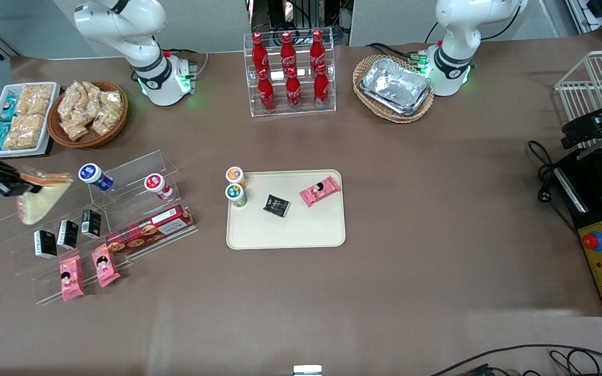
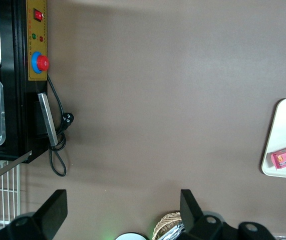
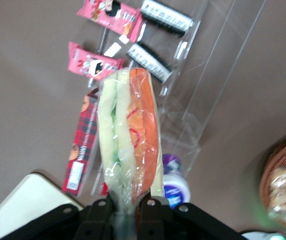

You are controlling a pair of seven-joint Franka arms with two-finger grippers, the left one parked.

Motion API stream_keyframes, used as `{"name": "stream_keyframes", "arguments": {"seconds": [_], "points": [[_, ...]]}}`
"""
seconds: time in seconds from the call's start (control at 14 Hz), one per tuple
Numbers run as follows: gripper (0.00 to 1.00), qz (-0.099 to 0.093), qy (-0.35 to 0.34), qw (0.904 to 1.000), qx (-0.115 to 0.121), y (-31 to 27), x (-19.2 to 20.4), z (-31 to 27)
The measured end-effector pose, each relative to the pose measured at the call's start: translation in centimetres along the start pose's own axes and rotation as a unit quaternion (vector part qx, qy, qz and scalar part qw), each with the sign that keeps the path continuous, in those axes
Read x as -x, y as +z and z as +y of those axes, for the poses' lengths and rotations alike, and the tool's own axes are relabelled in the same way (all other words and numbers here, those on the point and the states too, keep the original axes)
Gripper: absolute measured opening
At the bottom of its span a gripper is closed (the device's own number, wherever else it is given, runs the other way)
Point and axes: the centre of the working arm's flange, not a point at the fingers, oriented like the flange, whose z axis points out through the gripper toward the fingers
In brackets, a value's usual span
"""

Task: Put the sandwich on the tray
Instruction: 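Lift the sandwich up out of the rack with the right gripper, then carry the sandwich over the cream tray with the right gripper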

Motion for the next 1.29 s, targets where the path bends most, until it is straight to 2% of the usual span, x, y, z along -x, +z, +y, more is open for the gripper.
{"name": "stream_keyframes", "arguments": {"seconds": [0.29, 0.64, 1.0, 1.29], "points": [[0.18, 0.0, 0.069, 0.9976, 0.01, 0.2, 4.8, -7.4], [0.18, 0.0, 0.156, 0.9873, 0.029, 2.5, 11.8, -14.9], [0.18, 0.031, 0.253, 0.9668, 0.02, 5.2, 18.7, -23.6], [0.18, 0.033, 0.311, 0.95, 0.002, 10.3, 22.2, -30.4]]}}
